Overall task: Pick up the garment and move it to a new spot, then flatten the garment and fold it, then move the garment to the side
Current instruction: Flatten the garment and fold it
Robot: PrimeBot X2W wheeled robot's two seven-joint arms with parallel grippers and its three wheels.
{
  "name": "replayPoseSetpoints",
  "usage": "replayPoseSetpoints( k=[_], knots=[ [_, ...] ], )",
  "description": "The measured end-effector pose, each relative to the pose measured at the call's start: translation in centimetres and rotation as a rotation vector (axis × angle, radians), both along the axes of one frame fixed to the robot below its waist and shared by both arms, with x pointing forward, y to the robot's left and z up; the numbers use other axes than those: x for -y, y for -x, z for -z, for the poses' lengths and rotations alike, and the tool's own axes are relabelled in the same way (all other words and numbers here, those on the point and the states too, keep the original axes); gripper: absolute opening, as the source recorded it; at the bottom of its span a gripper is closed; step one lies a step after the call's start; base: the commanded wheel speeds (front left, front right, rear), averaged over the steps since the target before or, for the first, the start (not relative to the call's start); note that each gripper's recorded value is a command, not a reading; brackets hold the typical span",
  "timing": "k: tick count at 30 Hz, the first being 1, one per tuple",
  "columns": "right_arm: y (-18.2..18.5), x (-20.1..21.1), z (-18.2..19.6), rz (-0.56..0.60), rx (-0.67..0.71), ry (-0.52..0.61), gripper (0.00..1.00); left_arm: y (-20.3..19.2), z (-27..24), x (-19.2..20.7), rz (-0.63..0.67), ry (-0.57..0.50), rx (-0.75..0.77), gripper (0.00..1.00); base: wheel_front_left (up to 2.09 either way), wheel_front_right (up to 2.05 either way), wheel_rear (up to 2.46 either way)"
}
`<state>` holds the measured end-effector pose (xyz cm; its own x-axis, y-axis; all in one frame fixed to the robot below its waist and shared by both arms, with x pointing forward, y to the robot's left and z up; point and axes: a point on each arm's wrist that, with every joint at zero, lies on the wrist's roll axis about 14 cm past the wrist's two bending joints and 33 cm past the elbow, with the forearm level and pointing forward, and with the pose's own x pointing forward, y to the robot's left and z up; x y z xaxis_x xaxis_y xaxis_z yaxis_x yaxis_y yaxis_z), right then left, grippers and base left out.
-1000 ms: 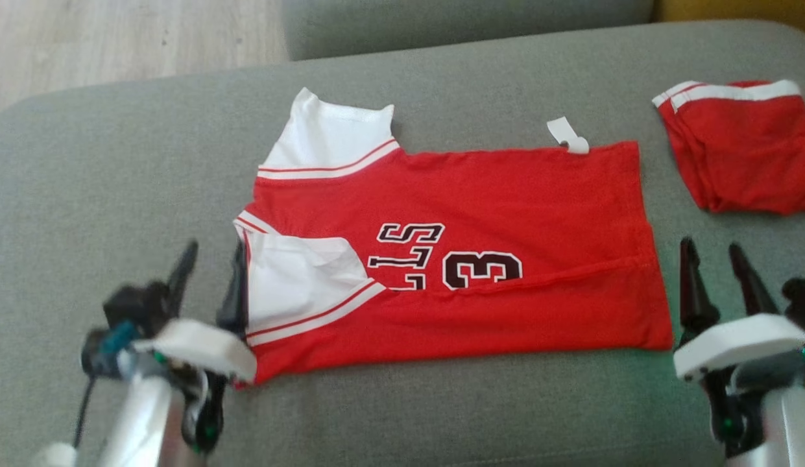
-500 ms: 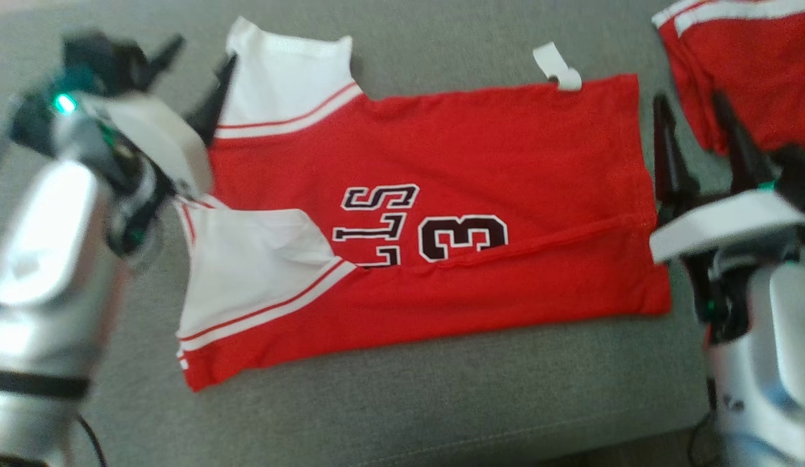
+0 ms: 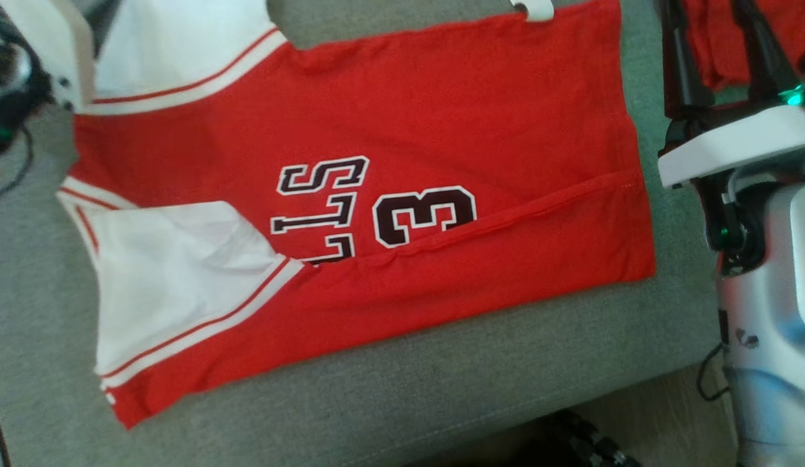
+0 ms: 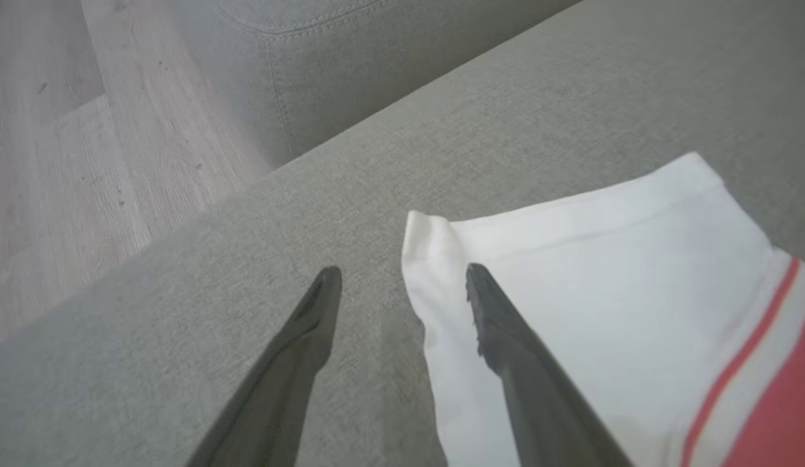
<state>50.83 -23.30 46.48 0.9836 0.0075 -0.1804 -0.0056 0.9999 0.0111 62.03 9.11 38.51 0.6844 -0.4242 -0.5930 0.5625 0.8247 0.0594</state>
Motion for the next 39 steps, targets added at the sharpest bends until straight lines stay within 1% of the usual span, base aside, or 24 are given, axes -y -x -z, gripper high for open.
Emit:
replayPoseSetpoints(
  k=[3, 7, 12, 13, 14, 16, 21, 27, 29, 34, 39],
  knots=[
    [0.0, 0.5, 0.9, 0.009, -0.017, 0.011, 1.0, -0.9, 1.1, 0.5, 0.004, -0.002, -0.021, 1.0, 0.0, 0.0, 0.0],
    [0.1, 1.0, 1.5, 0.018, -0.03, 0.019, 1.0, -0.6, 2.9, 1.3, 0.021, -0.004, -0.065, 1.0, 0.0, 0.0, 0.0],
    [0.3, 1.1, 1.8, 0.022, -0.041, 0.02, 1.0, -0.9, 2.9, 1.3, 0.023, -0.013, -0.07, 1.0, 0.0, 0.0, 0.0],
    [0.3, 1.2, 1.9, 0.022, -0.043, 0.02, 1.0, -0.9, 2.9, 1.4, 0.023, -0.012, -0.075, 0.95, 0.0, 0.0, 0.0],
    [0.3, 1.1, 1.9, 0.022, -0.044, 0.02, 1.0, -0.7, 3.0, 1.4, 0.021, -0.007, -0.082, 0.0, 0.0, 0.0, 0.0],
    [0.2, 1.1, 1.9, 0.022, -0.043, 0.018, 1.0, -0.4, 3.0, 1.7, 0.026, 0.004, -0.091, 0.0, 0.0, 0.0, 0.0],
    [0.0, 1.1, 1.3, 0.017, -0.031, 0.021, 1.0, -0.3, 2.0, 1.4, 0.022, 0.019, -0.038, 0.0, 0.0, 0.0, 0.0],
    [-0.6, 0.9, -0.7, -0.002, 0.009, 0.029, 1.0, -0.7, -3.6, 1.9, 0.02, 0.133, 0.167, 0.0, 0.0, 0.0, 0.0],
    [-0.8, 0.4, -0.8, -0.025, -0.005, 0.031, 1.0, -0.4, -5.5, 1.7, 0.016, 0.164, 0.228, 0.0, 0.0, 0.0, 0.0],
    [-1.1, -1.2, 0.8, -0.095, -0.102, 0.027, 1.0, 1.3, -8.8, 0.7, 0.021, 0.198, 0.324, 0.0, 0.0, 0.0, 0.0],
    [-0.9, -1.3, 4.2, -0.128, -0.264, 0.05, 1.0, 4.5, -9.2, -0.5, 0.037, 0.194, 0.328, 0.0, 0.0, 0.0, 0.0]
  ],
)
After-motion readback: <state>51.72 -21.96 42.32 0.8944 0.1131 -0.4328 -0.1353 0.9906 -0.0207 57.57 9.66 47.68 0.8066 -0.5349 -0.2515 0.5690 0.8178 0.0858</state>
